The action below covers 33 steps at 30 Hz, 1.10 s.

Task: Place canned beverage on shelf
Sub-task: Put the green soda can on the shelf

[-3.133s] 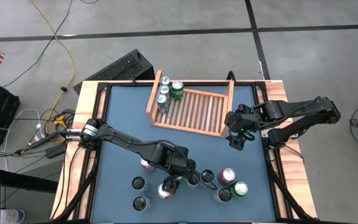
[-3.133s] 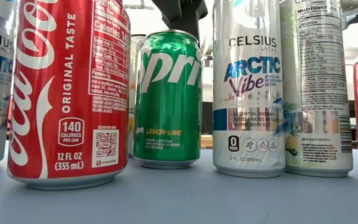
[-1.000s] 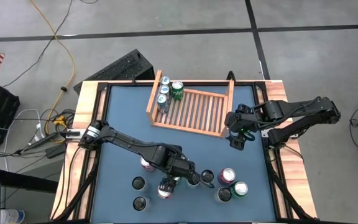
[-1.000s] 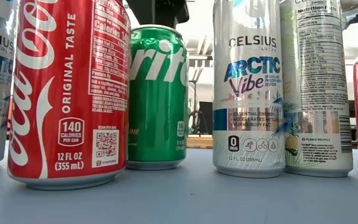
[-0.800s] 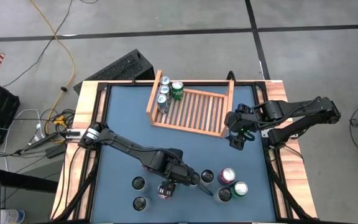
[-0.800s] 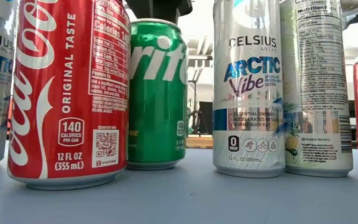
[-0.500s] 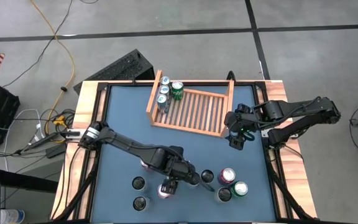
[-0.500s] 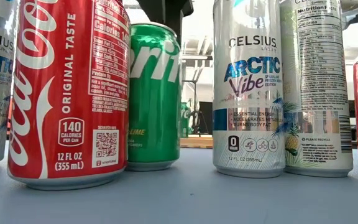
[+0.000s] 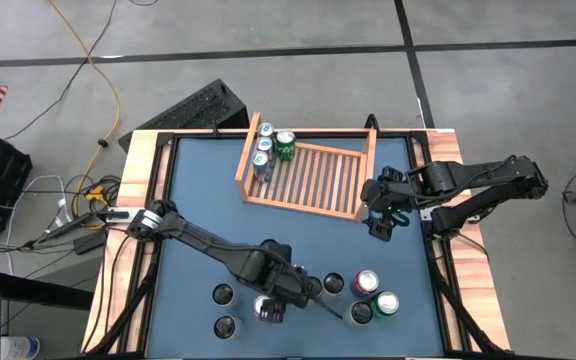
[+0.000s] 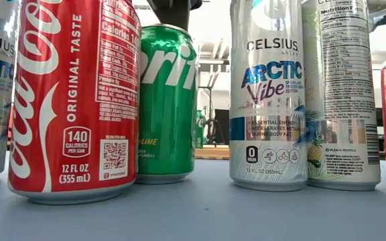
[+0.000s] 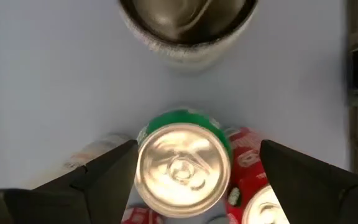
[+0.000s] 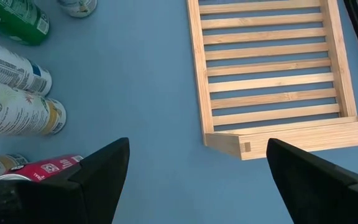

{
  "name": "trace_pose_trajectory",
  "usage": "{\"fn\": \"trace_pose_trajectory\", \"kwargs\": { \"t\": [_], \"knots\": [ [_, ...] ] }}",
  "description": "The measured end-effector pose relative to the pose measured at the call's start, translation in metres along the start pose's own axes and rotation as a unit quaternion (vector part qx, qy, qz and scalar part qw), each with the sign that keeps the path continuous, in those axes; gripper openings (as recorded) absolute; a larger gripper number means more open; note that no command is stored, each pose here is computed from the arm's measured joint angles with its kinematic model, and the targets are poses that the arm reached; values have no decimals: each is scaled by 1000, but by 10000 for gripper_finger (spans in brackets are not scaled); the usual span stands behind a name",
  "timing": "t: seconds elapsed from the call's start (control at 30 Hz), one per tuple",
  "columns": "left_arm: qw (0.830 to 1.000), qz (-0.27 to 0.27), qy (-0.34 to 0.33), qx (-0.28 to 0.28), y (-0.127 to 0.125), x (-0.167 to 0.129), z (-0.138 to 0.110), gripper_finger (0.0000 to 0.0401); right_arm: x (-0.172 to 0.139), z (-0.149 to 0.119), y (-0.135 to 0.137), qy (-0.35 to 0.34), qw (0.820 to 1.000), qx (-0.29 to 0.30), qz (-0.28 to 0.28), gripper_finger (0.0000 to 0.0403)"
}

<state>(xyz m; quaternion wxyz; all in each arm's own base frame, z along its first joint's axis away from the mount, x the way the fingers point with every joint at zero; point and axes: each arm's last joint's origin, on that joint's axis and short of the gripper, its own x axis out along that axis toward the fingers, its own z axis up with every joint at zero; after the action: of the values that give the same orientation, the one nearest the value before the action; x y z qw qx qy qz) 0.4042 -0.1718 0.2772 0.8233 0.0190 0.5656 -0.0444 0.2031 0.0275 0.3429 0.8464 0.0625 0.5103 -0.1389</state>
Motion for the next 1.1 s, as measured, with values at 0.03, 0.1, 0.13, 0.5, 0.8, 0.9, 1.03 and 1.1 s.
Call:
{"fn": "trace_pose_trajectory", "kwargs": {
  "t": [0.03, 0.1, 0.13, 0.5, 0.8, 0.9, 1.03, 1.1],
  "knots": [
    [1000, 0, -2, 1, 1, 0, 1, 323, 0, 0, 0, 0, 1000, 0, 0, 366],
    [1000, 5, 1, 3, 1, 0, 0, 323, 0, 0, 0, -1, 1000, 0, 0, 366],
    [1000, 11, 0, 3, 2, 0, 0, 323, 0, 0, 0, -2, 1000, 0, 1, 366],
    [1000, 26, 11, 7, 1, 4, -4, 323, 0, 0, 0, -2, 1000, -1, 1, 366],
    [999, 27, 18, 6, -1, 11, -4, 323, 0, 1, 0, -3, 1000, -8, 1, 366],
    [999, 29, 20, 6, -1, 12, -5, 323, 0, 1, 0, -3, 1000, -8, 1, 366],
    [999, 30, 29, 1, 0, 12, -6, 319, 0, 1, 0, -3, 1000, -8, 1, 366],
    [999, 29, 26, -2, -1, 15, -6, 315, 0, 1, 0, -3, 1000, -8, 1, 366]
  ]
}}
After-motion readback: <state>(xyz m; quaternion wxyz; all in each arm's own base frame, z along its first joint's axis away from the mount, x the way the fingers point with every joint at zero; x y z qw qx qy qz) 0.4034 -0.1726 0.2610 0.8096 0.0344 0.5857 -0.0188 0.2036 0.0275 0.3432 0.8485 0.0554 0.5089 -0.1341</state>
